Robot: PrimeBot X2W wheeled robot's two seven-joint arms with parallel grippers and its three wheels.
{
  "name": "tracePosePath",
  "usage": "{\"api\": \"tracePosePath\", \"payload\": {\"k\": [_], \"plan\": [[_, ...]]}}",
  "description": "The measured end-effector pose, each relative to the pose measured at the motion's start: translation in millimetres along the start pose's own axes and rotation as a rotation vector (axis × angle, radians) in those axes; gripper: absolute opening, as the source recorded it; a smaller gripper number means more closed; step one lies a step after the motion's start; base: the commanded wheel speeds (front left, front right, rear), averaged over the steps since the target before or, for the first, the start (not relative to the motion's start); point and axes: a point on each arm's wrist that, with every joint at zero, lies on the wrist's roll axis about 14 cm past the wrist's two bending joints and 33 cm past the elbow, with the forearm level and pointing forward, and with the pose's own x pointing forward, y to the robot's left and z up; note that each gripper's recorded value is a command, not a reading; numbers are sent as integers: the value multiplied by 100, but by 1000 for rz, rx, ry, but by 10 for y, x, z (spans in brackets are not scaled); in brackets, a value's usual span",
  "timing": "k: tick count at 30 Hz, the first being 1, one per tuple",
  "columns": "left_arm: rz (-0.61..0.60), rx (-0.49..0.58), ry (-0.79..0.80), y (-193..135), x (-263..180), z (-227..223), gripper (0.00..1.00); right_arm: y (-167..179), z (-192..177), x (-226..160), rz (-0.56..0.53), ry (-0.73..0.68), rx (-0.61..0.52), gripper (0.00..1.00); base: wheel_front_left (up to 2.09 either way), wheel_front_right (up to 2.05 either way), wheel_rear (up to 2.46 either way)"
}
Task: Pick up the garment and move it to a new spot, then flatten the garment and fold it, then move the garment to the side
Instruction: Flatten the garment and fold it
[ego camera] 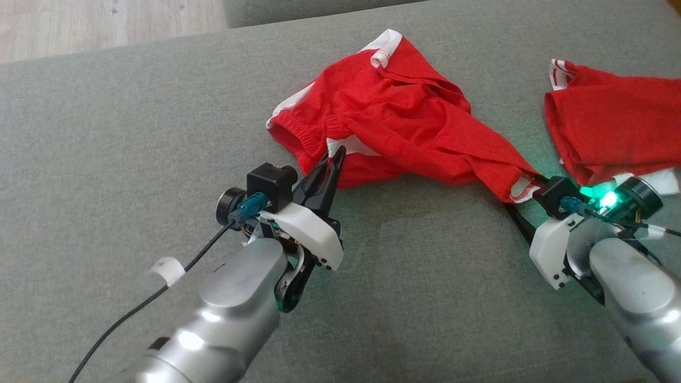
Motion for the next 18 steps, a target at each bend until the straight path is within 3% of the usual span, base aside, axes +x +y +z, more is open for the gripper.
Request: {"api": "tracePosePath", "payload": {"k": [2, 3, 4, 6, 7, 13, 18], "plan": [[3, 0, 0, 3, -13, -3, 0, 1, 1, -3, 2, 1, -7, 97, 0, 0, 0], [4, 0, 1, 2, -20, -6, 0, 4, 3, -5, 4, 1, -12, 91, 0, 0, 0], [4, 0, 1, 1, -25, -7, 0, 19, 5, -6, 9, 1, -17, 71, 0, 0, 0], [5, 2, -1, 2, -31, 1, 0, 61, 13, -5, 21, -1, -23, 15, 0, 0, 0], [6, 3, -2, 2, -34, 6, 0, 84, 16, -7, 28, -2, -30, 0, 0, 0, 0], [9, 9, -6, 3, -50, 30, 0, 129, 19, -33, 43, -7, -18, 0, 0, 0, 0], [26, 9, -14, 48, -81, 61, 0, 109, 36, -65, 36, -22, 62, 0, 0, 0, 0]]}}
